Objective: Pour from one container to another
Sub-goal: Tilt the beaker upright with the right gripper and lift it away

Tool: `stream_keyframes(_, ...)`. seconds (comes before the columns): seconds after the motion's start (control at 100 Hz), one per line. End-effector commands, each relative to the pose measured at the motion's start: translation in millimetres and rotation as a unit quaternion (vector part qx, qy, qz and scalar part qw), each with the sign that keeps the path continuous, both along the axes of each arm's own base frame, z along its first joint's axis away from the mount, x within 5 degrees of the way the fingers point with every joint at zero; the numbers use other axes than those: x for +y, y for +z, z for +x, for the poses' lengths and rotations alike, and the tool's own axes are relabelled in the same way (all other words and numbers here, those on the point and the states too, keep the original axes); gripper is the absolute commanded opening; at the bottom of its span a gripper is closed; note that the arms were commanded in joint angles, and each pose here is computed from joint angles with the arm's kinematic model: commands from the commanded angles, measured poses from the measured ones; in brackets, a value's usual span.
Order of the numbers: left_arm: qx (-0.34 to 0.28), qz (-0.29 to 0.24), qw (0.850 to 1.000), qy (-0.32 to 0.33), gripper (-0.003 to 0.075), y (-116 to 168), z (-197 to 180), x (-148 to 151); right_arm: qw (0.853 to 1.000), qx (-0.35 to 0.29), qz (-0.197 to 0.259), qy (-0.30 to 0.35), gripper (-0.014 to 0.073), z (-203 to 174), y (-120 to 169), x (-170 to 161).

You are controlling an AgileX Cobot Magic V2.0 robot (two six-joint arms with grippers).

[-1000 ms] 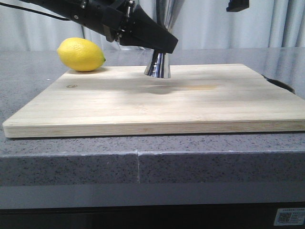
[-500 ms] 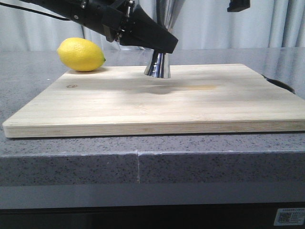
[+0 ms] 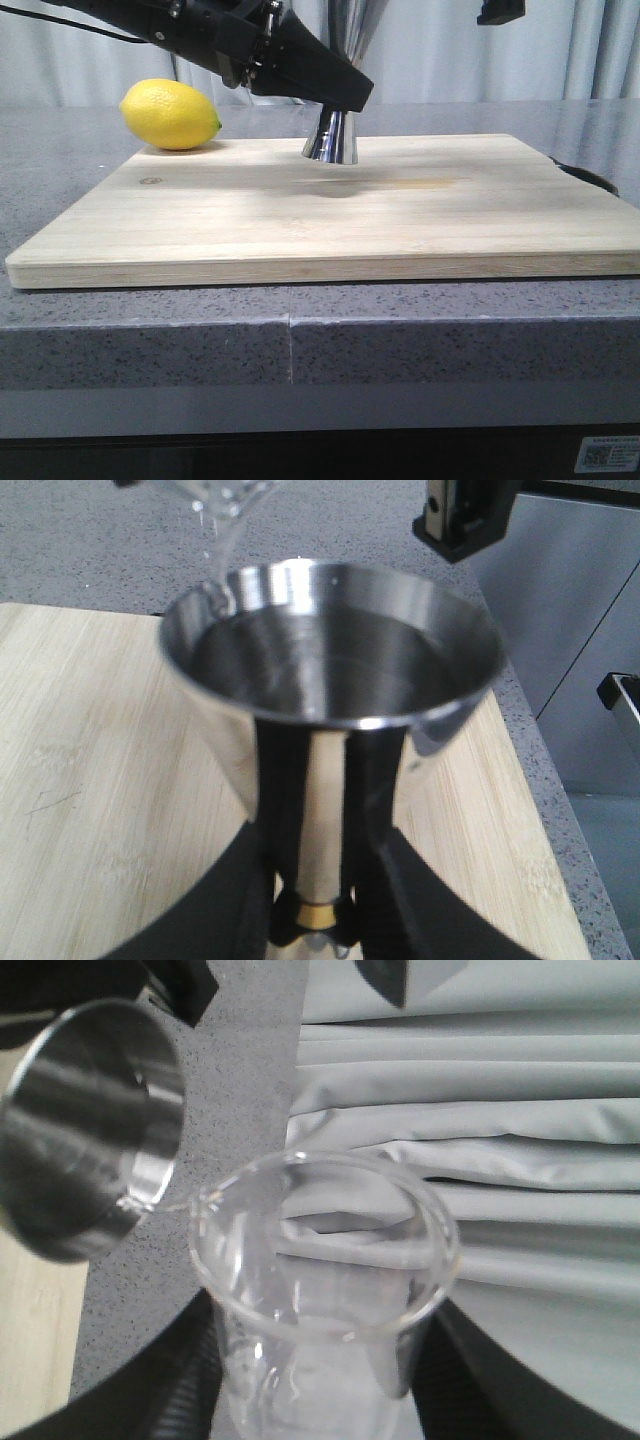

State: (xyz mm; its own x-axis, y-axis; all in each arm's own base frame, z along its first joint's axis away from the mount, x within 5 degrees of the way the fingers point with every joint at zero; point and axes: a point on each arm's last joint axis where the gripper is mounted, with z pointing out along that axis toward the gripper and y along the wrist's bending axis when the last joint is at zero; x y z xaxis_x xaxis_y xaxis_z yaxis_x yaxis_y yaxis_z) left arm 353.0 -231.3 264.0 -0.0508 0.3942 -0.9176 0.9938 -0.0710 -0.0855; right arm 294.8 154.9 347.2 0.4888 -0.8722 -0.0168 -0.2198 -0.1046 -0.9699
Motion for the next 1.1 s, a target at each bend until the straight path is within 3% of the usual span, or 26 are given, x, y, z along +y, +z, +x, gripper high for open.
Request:
stream_keyframes(0.0, -0.013, -0.062, 0.998, -0.028, 0.0042, 44, -16, -2, 0.998, -0.017, 0.058, -0.018, 0.0236, -7, 28, -6)
stream_keyframes(0.17, -0.013, -0.062, 0.998, -0.028, 0.0042, 44, -16, -2, 0.983, 0.043, 0.172, -0.042, 0.0236, -7, 28, -5)
stream_keyframes(0.29, -0.013, -0.062, 0.998, -0.028, 0.0042, 44, -16, -2, 0.970, 0.072, 0.227, -0.054, 0.0236, -7, 29, -5)
stream_keyframes(0.59, -0.013, -0.062, 0.998, -0.028, 0.0042, 44, -16, -2, 0.948, 0.107, 0.292, -0.069, 0.0236, -7, 29, -5)
stream_keyframes(0.93, -0.013, -0.062, 0.998, -0.028, 0.0042, 44, -16, -2, 0.913, 0.151, 0.365, -0.103, 0.0236, -5, 28, -9)
stream_keyframes(1.09, -0.013, -0.062, 0.998, -0.026, 0.0042, 44, -16, -1, 0.886, 0.160, 0.412, -0.143, 0.0223, 4, 28, -29)
